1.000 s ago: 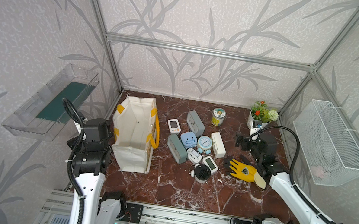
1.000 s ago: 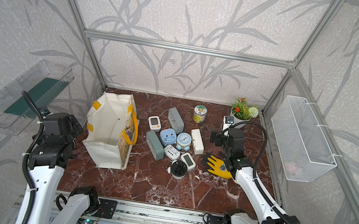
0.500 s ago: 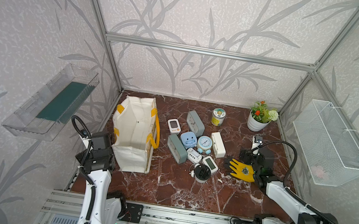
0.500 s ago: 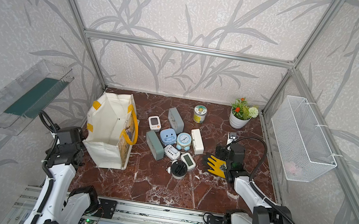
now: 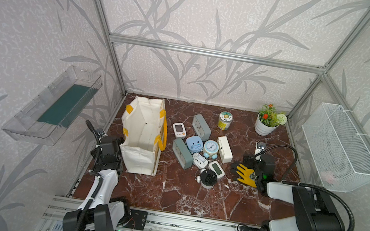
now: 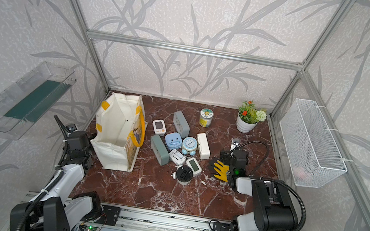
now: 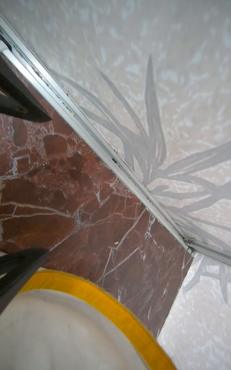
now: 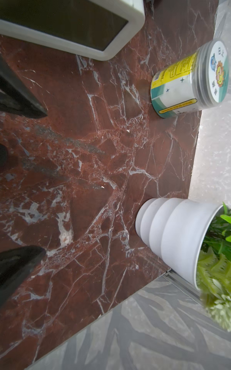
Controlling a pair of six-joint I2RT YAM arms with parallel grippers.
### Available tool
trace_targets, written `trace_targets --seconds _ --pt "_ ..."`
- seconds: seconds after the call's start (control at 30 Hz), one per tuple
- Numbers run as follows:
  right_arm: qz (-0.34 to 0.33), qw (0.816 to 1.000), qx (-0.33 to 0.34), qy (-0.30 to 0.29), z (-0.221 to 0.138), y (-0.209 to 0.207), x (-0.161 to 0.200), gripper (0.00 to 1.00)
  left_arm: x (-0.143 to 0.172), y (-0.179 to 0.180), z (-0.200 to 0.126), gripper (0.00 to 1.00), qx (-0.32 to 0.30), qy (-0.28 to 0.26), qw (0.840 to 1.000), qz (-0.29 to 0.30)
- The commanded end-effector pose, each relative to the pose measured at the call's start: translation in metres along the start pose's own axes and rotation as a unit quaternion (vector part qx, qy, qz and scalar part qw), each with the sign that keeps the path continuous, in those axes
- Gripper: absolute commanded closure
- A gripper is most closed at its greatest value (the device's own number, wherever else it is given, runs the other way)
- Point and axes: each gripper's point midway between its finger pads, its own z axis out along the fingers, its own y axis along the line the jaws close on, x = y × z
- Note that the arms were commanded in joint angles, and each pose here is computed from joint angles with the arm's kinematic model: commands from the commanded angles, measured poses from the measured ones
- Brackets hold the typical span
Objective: Take the alarm clock out of the canvas bag
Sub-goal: Move the canvas bag to the center of the board.
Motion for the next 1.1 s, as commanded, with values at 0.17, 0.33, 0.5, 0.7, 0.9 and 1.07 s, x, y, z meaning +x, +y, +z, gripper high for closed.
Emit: trace_targets --seconds 0.17,0.33,0.5,0.7,0.9,1.07 --pt "0.008 0.999 0.008 -0.043 0.005 -0.003 -0.023 0.01 -0.012 -0.061 0.008 0.01 0.105 -0.066 0.992 0.019" --pt "0.007 0.999 0.006 -0.037 0.007 -0.002 -0.023 0.01 -0.011 -0.075 0.011 0.01 0.123 -0.082 0.989 0.022" --pt "0.007 0.999 0.006 -0.038 0.007 -0.002 -0.024 0.01 -0.013 -0.082 0.01 0.01 0.134 -0.096 0.986 0.028" --pt "0.007 0.999 0.006 -0.038 0.007 -0.002 -0.023 0.01 -0.013 -0.083 0.01 0.01 0.133 -0.106 0.985 0.024" --pt "0.007 0.999 0.006 -0.038 0.007 -0.002 -0.024 0.01 -0.013 -0.092 0.011 0.01 0.157 -0.123 0.98 0.011" --pt "0.007 0.999 0.007 -0.037 0.007 -0.002 -0.023 0.01 -0.005 -0.097 0.015 0.01 0.166 -0.131 0.977 0.02"
